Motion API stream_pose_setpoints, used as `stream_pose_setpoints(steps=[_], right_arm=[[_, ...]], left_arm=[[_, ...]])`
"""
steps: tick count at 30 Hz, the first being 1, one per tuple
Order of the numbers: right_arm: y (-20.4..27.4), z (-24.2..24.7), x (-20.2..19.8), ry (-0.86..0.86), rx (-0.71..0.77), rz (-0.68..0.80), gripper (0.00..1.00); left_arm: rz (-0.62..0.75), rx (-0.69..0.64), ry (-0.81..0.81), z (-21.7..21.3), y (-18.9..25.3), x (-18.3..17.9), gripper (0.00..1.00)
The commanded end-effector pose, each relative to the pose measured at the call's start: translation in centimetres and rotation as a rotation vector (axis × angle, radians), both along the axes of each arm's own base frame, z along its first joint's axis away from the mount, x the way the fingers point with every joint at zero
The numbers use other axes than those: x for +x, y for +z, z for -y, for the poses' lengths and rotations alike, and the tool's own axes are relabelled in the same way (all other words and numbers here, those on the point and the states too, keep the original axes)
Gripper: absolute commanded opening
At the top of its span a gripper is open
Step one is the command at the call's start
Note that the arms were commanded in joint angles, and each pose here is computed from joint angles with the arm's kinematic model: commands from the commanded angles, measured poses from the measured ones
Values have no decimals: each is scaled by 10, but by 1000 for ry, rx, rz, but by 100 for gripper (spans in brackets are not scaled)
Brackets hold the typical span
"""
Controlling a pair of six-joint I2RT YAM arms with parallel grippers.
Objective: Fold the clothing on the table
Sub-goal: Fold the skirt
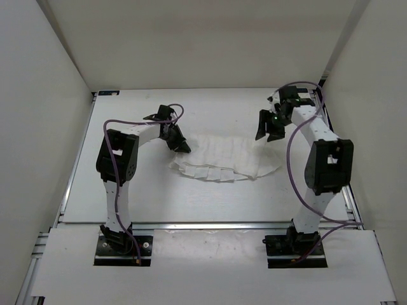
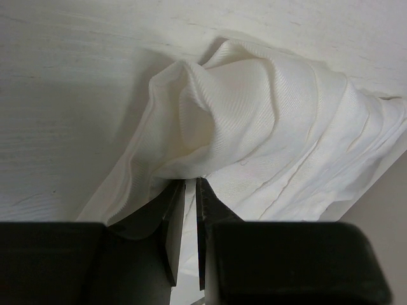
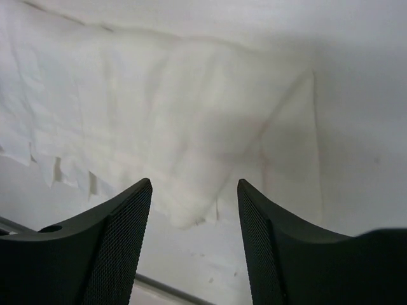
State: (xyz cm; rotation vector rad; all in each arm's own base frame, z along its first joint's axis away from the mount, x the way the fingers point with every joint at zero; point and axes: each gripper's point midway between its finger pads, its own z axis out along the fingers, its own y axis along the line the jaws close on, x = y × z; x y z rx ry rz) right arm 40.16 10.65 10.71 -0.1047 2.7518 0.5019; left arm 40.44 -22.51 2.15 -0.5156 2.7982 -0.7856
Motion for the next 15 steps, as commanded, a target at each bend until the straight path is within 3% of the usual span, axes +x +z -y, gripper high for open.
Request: stream_pose_setpoints(steps=[1, 2, 7, 15], right_arm=[[-16, 35, -27, -85, -4, -62, 65], [-27, 35, -38, -83, 8, -92, 72], [-38, 34, -50, -55, 25, -61, 74], [-46, 25, -27, -24, 119, -6, 73]], left_arm=[[55, 21, 23, -13, 19, 4, 25], [45, 30, 31, -17, 14, 4, 25], [26, 37, 54, -33, 10, 10, 24], [39, 57, 46, -40, 18, 18, 25]])
